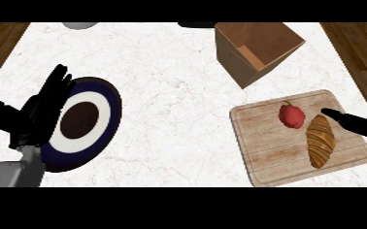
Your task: Pick the bell pepper from the cutting board and place it in the cardboard box
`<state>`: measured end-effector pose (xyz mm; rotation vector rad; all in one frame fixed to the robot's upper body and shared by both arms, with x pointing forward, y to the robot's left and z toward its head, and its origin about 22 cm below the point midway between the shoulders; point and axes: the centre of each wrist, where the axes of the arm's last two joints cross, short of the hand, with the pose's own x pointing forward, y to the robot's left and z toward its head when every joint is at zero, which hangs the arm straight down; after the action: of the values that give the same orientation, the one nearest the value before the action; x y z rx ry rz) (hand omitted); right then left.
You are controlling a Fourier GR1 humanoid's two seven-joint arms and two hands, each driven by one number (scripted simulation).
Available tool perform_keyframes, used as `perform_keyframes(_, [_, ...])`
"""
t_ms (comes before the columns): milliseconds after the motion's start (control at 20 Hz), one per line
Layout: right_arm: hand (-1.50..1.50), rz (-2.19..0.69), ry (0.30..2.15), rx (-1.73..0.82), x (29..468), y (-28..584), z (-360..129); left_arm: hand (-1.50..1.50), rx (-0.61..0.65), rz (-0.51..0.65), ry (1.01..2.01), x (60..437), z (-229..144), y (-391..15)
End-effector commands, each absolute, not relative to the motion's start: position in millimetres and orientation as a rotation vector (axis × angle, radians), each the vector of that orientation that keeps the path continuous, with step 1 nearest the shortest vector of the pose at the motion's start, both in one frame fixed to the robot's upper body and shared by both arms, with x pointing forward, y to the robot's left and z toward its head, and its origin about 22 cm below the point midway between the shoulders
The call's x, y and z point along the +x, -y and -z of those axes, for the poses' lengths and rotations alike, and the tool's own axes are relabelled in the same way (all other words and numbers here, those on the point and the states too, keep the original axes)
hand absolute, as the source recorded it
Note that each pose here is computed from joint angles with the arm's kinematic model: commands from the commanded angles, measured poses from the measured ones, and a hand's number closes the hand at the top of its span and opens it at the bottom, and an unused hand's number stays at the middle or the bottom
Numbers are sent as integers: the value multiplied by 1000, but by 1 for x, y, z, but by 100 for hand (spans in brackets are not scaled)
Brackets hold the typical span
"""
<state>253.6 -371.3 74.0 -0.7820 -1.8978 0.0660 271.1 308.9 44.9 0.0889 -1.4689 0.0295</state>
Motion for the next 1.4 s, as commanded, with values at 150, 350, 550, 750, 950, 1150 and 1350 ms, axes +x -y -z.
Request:
perform_keyframes(150, [-150,-358,1993,-1034,205,336,-90,0,63,-46,1439,243,-46,-323])
perform_keyframes(350, [-150,-616,1611,-1112,187,351,-86,0,66,-88,1448,251,-46,-317])
perform_keyframes(550, [-150,-758,1334,-1240,194,356,-116,0,73,-32,1443,250,-50,-321])
perform_keyframes(750, [-150,-829,1066,-1275,201,336,-126,0,46,-29,1453,252,-51,-317])
perform_keyframes(950, [-150,-856,897,-1229,213,295,-142,0,20,-16,1443,259,-61,-313])
perform_keyframes(1150, [-150,-864,786,-1176,240,259,-151,0,16,3,1451,262,-55,-303])
perform_keyframes(1350, [-150,-828,736,-1098,259,227,-159,0,48,-20,1446,267,-57,-325])
